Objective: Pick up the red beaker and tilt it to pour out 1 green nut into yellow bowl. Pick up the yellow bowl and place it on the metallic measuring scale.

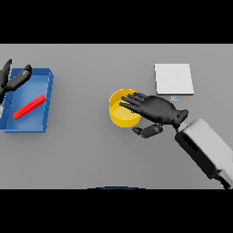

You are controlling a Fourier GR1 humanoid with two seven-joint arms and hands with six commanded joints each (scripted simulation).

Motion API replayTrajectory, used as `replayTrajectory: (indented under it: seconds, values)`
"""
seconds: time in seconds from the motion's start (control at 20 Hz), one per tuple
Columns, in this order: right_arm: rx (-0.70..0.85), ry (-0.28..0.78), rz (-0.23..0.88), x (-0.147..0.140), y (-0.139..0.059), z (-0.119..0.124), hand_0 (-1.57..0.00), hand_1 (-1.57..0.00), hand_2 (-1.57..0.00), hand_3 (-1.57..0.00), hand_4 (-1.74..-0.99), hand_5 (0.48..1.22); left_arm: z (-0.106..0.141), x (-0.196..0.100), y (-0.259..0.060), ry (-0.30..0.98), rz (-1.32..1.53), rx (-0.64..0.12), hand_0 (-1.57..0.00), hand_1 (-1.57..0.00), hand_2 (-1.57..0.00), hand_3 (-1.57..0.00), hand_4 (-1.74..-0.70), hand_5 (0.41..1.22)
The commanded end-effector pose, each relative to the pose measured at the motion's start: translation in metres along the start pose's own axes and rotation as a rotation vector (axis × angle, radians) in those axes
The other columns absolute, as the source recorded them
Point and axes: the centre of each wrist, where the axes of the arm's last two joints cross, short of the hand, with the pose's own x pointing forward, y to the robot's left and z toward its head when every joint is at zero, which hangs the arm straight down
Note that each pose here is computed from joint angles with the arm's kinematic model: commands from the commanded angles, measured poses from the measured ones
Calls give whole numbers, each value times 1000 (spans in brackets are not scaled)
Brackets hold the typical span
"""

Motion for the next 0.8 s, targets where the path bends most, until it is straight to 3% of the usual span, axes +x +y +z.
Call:
replayTrajectory:
  seconds: [0.0, 0.25, 0.75]
  values:
    - [35, -8, 10, -1, 3, -5, 1, 1, 1, 1, -1215, 704, 0, 2, 2, -2, 0, 5, 0, 0, 0, 0, -720, 687]
    - [173, -2, 101, 4, 7, -34, 1, 1, 1, 1, -1226, 702, 1, 0, 3, -5, 16, 0, 1, 1, 1, 1, -724, 686]
    - [320, 32, 155, 0, 2, -58, 1, 1, 1, 1, -1297, 753, 3, -3, 8, -10, 18, 0, 1, 1, 1, 1, -718, 688]
